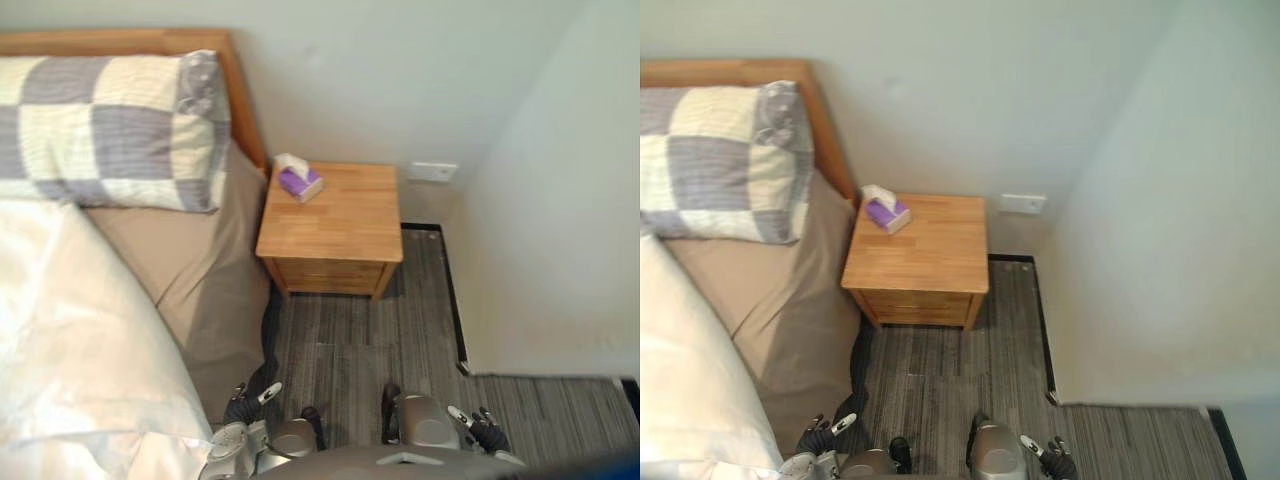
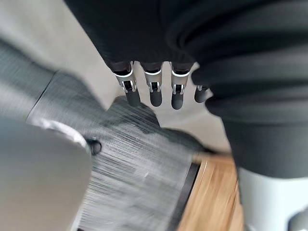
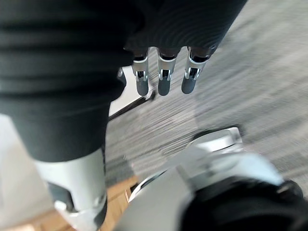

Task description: Tidy the bed and pick cloth on bed and put in laundry

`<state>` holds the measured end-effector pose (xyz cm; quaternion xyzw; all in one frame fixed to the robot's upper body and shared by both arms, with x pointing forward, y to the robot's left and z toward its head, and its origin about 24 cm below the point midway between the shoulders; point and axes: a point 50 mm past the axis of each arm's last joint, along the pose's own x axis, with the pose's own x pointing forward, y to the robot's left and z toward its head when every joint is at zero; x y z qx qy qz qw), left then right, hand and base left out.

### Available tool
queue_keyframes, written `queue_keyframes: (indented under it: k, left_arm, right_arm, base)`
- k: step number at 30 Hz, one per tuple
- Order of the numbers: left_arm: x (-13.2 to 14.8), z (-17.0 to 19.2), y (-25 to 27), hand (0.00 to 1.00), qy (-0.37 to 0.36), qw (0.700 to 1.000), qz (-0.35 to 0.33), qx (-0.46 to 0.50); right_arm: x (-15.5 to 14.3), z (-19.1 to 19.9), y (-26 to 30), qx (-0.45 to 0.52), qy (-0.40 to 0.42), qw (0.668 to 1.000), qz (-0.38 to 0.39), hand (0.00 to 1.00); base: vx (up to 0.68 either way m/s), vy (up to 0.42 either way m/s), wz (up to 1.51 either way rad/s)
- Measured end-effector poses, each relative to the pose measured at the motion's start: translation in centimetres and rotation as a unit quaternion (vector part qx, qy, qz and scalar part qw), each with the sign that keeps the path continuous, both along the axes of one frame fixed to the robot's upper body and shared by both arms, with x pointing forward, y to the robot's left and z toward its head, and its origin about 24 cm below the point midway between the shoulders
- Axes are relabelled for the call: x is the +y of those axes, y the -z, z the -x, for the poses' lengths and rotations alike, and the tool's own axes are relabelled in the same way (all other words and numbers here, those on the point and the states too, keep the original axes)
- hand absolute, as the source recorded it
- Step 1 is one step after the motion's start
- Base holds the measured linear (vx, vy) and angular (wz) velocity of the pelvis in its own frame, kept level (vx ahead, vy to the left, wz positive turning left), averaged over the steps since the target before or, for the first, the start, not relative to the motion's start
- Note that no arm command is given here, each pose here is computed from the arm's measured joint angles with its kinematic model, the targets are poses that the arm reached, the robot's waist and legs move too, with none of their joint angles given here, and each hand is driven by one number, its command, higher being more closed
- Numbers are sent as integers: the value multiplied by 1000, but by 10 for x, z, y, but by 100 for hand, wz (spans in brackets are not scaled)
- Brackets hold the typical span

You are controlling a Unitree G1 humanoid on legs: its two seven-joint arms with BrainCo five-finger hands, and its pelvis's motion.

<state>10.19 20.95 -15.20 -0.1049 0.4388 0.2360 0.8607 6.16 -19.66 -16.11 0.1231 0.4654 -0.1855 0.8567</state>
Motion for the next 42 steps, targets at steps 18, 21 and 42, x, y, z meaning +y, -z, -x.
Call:
queue_keyframes:
  k: [18, 21, 42]
  left_arm:
    - [3, 9, -6, 0, -33, 999, -3, -36]
    - [3, 13, -3, 0, -17, 1000, -3, -18]
    - [3, 34, 6, 0, 138, 987, -36, 68]
  right_arm:
    - [2, -35, -4, 25, -133, 990, 40, 0]
    - [15, -65, -10, -14, -146, 989, 32, 0]
    - [11, -39, -6, -27, -22, 999, 6, 0]
  base:
    - [118, -43, 152]
    - [-104, 69, 52]
    - [64, -11, 70]
